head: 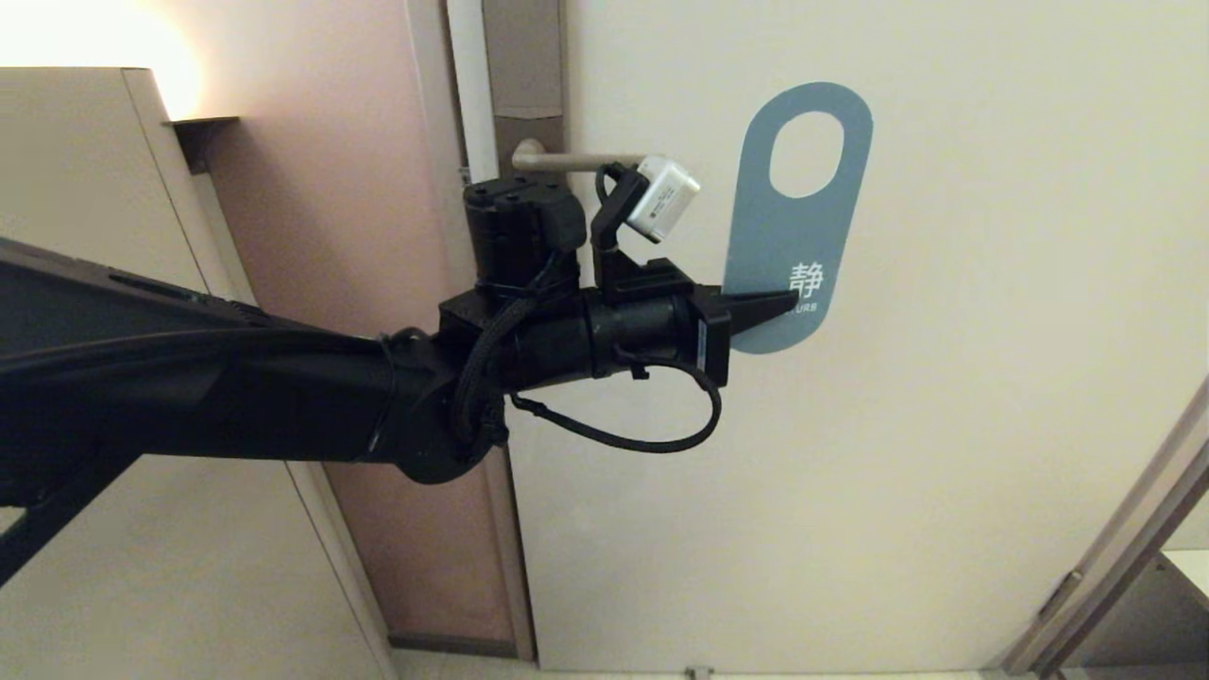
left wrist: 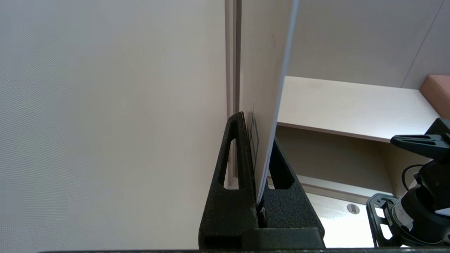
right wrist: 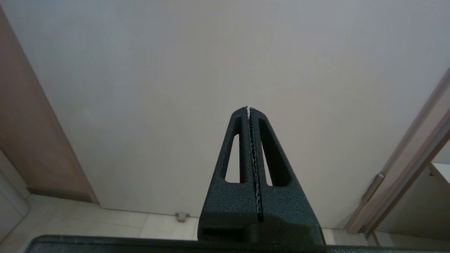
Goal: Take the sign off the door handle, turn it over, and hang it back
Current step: Hand it to the other hand
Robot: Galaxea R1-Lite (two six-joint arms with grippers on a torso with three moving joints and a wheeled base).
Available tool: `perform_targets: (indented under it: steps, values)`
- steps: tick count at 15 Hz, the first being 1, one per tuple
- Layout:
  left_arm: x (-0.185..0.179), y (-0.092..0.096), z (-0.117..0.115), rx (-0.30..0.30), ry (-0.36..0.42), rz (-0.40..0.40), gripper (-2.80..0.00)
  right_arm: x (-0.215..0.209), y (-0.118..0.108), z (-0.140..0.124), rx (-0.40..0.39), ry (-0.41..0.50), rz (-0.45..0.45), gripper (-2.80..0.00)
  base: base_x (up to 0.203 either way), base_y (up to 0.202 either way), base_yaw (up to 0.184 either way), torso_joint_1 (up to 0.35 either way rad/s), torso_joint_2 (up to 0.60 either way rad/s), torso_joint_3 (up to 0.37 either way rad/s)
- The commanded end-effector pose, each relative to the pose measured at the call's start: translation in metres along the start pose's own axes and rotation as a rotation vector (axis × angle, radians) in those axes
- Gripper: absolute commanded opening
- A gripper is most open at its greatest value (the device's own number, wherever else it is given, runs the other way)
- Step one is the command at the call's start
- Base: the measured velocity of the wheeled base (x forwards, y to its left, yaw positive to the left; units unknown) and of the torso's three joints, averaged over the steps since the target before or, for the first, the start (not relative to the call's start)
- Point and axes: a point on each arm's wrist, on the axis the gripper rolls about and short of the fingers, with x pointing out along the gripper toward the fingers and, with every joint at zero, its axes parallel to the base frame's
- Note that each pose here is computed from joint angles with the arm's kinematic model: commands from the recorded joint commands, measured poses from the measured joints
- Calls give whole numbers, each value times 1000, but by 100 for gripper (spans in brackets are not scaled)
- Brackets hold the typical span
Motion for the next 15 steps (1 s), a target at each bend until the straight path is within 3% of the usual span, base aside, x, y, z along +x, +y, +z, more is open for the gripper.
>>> perform_targets:
  steps: [1, 5, 8, 12, 15]
  values:
    - [1, 0, -1, 1, -1, -4, -280, -2, 0, 4, 0, -8, 1, -280, 0, 0, 0, 0, 0, 0]
    - [0, 0, 0, 2, -2, -3, -280, -14, 0, 36, 20, -11, 10, -280, 0, 0, 0, 0, 0, 0]
    - [-1, 0, 1, 4, -5, -3, -280, -2, 0, 63, 38, 72, 20, -280, 0, 0, 0, 0, 0, 0]
    - [-1, 0, 3, 6, -10, -5, -280, 48, 1, 106, 84, 190, 57, -280, 0, 0, 0, 0, 0, 0]
    - [0, 3, 7, 1, -22, -7, -280, 94, 5, 122, 106, 249, 145, -280, 0, 0, 0, 0, 0, 0]
